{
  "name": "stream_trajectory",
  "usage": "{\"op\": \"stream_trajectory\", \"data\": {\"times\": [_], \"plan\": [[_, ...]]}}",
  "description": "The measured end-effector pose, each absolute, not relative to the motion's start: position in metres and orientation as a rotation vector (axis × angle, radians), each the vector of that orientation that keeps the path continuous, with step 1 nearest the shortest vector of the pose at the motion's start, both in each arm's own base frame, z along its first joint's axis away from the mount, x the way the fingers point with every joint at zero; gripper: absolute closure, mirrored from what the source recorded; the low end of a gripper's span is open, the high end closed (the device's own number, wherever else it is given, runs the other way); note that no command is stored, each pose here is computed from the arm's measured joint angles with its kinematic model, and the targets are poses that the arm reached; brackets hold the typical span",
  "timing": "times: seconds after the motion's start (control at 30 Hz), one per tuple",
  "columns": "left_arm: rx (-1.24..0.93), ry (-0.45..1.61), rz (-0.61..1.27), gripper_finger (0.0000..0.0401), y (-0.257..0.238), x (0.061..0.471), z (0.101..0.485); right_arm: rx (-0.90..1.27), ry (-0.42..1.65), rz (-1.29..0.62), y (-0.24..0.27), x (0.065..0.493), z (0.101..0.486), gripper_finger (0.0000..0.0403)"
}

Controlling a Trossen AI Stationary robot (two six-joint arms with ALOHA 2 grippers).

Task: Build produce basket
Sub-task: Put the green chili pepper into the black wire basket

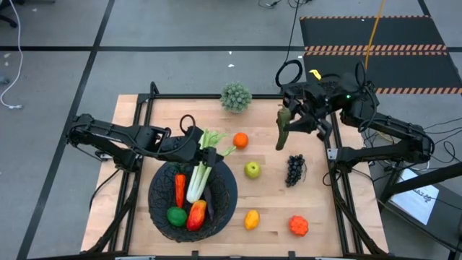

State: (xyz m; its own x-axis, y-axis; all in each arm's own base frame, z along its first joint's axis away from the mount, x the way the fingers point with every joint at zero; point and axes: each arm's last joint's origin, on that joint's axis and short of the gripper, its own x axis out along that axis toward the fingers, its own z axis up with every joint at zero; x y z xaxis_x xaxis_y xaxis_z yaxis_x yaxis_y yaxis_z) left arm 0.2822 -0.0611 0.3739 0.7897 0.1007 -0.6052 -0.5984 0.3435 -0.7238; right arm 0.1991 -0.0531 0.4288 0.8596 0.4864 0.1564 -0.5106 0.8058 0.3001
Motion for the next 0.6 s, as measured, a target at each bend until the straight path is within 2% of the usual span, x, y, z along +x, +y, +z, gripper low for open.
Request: {"op": "stream_trajectory", "data": {"times": [0.23,0.47,0.6], "plan": [[-1.132,0.489,0.499,0.0128,-0.0604,0.2823,0.3740,0.082,-0.145,0.504,-0.0534,0.1993,0.4289,0.0269],[-1.148,0.485,0.504,0.0128,-0.0604,0.2823,0.3741,-0.094,-0.192,0.362,-0.0567,0.2009,0.4282,0.0269],[-1.141,0.486,0.501,0.0128,-0.0604,0.2822,0.3741,-0.235,-0.198,0.346,-0.0570,0.2015,0.4260,0.0269]]}}
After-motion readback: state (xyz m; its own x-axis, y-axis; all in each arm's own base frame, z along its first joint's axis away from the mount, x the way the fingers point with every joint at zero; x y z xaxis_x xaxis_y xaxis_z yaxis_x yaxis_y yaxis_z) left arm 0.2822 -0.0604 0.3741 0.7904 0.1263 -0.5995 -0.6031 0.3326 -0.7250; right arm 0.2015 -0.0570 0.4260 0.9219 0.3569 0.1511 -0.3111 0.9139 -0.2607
